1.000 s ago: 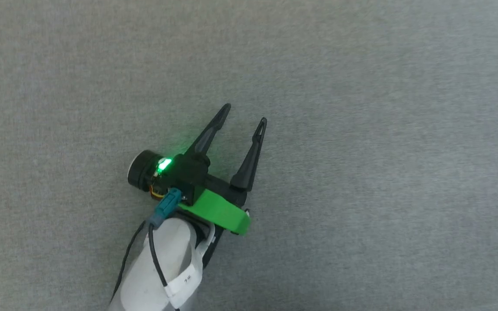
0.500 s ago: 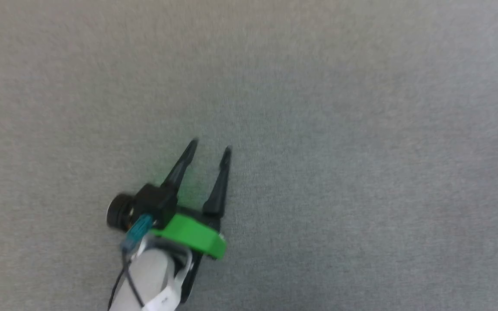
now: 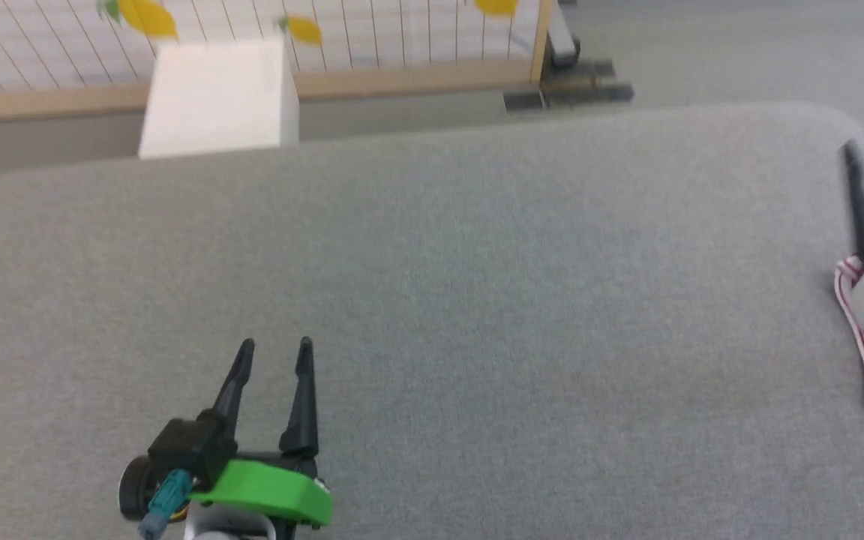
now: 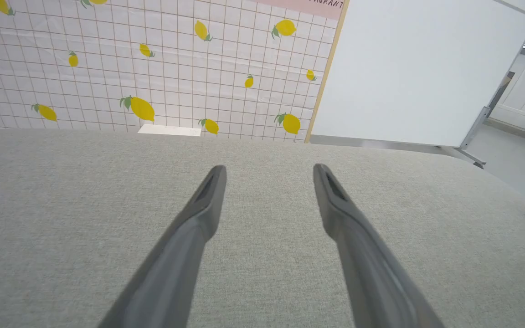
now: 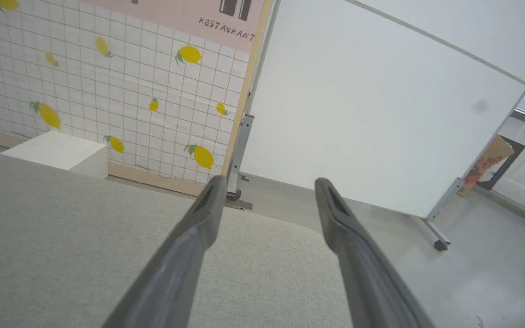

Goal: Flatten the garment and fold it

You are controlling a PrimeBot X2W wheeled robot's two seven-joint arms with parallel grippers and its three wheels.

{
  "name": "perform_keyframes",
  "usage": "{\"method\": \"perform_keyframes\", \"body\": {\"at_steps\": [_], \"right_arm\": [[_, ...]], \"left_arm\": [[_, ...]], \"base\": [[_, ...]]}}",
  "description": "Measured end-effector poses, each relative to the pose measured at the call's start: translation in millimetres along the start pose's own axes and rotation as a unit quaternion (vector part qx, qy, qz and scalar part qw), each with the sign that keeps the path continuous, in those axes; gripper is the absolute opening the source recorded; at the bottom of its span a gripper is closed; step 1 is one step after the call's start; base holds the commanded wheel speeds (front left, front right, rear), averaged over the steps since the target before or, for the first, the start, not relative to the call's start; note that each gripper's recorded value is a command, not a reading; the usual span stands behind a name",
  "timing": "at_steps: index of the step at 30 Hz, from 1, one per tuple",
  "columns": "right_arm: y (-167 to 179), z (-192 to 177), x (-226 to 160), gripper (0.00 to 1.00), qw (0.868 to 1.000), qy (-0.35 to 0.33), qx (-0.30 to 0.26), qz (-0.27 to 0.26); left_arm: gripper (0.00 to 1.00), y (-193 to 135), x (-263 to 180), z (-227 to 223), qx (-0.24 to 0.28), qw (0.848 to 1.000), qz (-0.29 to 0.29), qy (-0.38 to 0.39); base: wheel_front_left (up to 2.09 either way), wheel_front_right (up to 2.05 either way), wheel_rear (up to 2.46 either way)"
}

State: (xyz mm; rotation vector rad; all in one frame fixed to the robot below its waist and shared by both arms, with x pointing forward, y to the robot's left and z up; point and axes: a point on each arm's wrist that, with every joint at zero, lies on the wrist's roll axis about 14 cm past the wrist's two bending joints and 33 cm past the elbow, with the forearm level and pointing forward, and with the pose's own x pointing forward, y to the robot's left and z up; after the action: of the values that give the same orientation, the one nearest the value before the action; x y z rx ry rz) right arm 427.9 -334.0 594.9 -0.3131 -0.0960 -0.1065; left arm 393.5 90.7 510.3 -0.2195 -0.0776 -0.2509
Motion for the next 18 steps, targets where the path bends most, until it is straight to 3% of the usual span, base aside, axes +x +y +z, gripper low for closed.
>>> {"method": "perform_keyframes", "body": {"at_steps": [7,12,18], "right_arm": [[54.5,16.8,-53.9,1.0,0.994,-0.047,0.098,0.012],[97.4,4.1,-82.6,1.0,0.988,-0.023,0.147,0.033],[116.1,-18.7,-108.7,1.0,0.985,0.015,0.166,0.038]], "left_arm": [[1.0,9.4,-33.3,18.9,0.022,0.999,0.022,-0.02],[1.0,20.3,-53.5,22.8,0.03,0.998,0.045,-0.024],[1.0,30.5,-73.7,18.4,0.037,0.997,0.066,-0.015]], "base": [[0.0,0.0,0.0],[0.0,0.0,0.0],[0.0,0.0,0.0]]}}
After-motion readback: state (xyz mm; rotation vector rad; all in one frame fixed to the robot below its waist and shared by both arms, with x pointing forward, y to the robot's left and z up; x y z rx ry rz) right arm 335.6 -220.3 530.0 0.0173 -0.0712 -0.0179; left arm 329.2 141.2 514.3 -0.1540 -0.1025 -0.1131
